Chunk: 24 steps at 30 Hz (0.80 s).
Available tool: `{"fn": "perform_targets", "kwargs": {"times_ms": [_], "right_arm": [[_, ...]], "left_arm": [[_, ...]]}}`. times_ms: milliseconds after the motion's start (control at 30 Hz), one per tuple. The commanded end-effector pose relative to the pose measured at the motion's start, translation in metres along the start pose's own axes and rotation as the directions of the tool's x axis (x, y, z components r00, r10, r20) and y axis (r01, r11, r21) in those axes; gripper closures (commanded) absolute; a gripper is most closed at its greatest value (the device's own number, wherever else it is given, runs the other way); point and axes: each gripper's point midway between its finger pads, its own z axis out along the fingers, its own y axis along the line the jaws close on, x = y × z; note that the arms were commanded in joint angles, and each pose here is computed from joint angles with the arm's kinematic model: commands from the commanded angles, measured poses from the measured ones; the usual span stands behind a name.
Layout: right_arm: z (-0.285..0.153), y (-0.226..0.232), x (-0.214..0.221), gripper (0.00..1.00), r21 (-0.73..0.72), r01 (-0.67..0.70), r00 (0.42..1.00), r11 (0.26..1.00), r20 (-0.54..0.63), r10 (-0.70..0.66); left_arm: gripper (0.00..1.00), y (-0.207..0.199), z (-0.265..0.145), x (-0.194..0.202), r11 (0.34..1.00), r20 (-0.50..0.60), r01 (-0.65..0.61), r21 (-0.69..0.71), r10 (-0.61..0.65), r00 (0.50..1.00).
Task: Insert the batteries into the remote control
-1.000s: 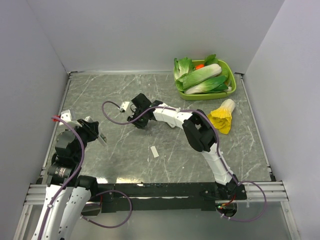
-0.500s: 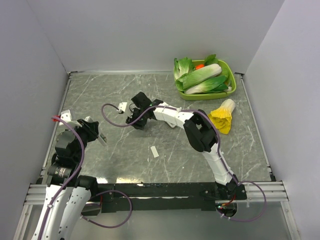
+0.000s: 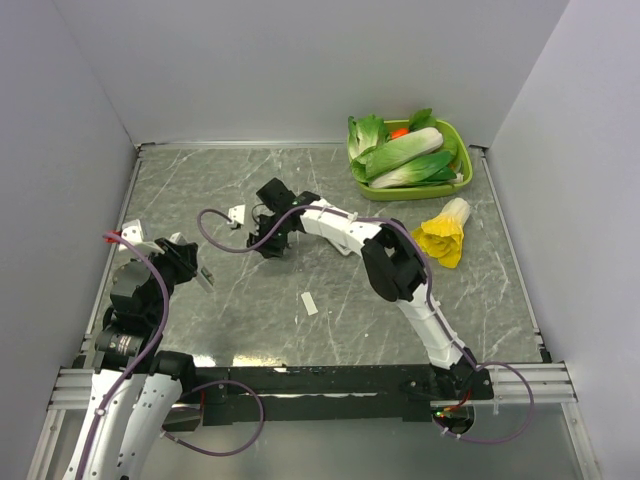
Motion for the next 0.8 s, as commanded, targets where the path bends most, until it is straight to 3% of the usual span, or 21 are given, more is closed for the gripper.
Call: {"fn": "perform_targets", "kwargs": {"times_ms": [0,433,767], "right_arm": [[0.007,0.004,0.013,0.41,-0.064,0.012,0.999,0.998,-0.034,-0.014],[0.011,0.005,0.037,0.44,-0.063,-0.027,0.992,0.998,-0.121,0.019],[-0.004,0.023,0.045,0.52,-0.057,-0.095,0.989,0.994,-0.116,0.088]], "left_arm": [[0.98,-0.007,-0.001,-0.012,0.999,0.047,-0.014,0.038,0.012,0.999],[0.98,-0.008,-0.002,-0.012,0.999,0.046,-0.012,0.044,0.01,0.999],[0.98,-0.01,-0.003,-0.011,0.999,0.045,-0.011,0.053,0.008,0.999]]}}
